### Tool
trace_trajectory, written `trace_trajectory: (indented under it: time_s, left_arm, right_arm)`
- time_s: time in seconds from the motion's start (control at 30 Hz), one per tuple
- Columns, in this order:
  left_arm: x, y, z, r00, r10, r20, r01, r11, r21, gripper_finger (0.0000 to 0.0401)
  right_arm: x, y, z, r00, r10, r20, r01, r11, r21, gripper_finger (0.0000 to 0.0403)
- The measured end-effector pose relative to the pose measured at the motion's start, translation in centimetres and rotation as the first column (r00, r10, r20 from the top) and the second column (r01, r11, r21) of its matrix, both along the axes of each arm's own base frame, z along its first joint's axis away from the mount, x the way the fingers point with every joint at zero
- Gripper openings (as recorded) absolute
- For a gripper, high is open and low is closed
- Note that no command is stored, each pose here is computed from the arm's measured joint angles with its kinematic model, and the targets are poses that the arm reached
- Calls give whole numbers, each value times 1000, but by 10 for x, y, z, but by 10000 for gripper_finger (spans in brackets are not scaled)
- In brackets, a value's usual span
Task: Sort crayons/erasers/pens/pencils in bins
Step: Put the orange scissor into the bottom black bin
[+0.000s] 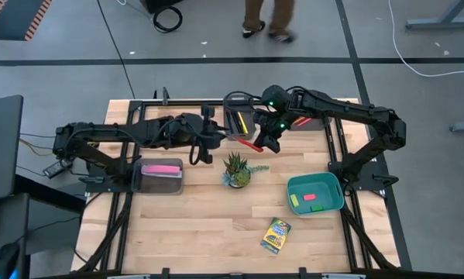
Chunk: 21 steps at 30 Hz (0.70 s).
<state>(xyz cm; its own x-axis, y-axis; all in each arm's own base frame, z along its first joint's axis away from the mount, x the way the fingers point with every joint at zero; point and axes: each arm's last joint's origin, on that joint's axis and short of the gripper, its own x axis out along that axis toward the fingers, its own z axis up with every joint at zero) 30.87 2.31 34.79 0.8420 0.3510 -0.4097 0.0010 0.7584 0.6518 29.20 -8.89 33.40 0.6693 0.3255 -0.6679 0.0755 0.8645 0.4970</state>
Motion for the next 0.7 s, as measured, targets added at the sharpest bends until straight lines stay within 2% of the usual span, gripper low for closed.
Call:
trace_trajectory:
  time_s: [0.2, 0.3, 0.47, 0.7]
  left_arm:
    - [1, -5, -1, 998, -56, -42, 59, 995, 79, 91]
    - [0, -5, -3, 996, -59, -67, 64, 995, 76, 71]
    - [-4, -6, -10, 988, -61, -143, 70, 996, 53, 11]
    - [-8, -6, -15, 984, -22, -174, 19, 1000, -20, 6]
  right_arm:
    - [-1, 0, -1, 1000, 12, -8, -12, 1000, -6, 33]
    - [-1, -1, -1, 1000, 14, -6, -14, 1000, 1, 33]
    - [-1, -2, -1, 1000, 7, -9, -7, 1000, 6, 31]
    - [0, -2, -1, 1000, 1, 1, -1, 1000, 7, 37]
